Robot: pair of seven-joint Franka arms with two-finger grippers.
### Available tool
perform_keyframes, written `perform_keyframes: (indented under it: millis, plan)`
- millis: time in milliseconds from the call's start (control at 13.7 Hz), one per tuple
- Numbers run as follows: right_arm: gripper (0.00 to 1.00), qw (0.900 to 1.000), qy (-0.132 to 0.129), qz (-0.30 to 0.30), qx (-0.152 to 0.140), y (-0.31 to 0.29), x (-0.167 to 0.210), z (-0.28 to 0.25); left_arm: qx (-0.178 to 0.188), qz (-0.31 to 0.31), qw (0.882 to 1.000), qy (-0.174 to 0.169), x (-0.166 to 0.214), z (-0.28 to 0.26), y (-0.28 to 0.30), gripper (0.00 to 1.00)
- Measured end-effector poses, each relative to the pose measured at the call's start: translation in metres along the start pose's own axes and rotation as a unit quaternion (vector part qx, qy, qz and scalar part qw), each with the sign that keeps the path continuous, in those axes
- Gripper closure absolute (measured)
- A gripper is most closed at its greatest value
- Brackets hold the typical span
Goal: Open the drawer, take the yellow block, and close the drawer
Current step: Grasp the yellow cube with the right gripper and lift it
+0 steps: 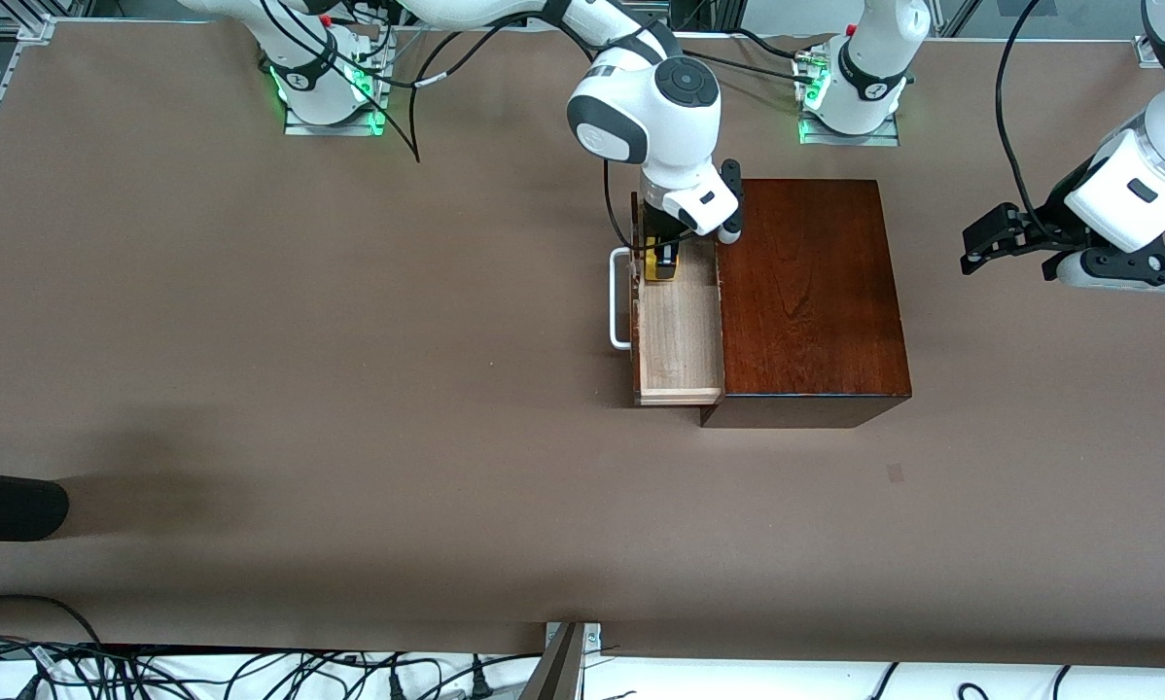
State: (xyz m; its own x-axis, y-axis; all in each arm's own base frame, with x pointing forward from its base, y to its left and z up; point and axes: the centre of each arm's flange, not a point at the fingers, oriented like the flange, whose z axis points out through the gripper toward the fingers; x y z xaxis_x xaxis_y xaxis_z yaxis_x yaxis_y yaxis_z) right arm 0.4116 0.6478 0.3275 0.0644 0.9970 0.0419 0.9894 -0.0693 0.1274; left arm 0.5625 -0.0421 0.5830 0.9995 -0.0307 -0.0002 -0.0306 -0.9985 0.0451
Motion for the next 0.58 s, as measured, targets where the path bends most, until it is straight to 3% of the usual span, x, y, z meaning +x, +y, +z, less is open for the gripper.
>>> perform_keyframes:
  millis: [365, 585]
  plan:
    - [0.44, 0.999, -0.003, 0.038, -0.013, 0.03, -0.007, -0.092, 0.0, 0.0, 1.0, -0.002, 0.0, 0.001, 0.0, 0.0]
    - [0.44, 0.996, 0.009, 0.09, -0.011, 0.072, -0.041, -0.139, 0.0, 0.0, 1.0, -0.002, 0.0, 0.001, -0.001, 0.0]
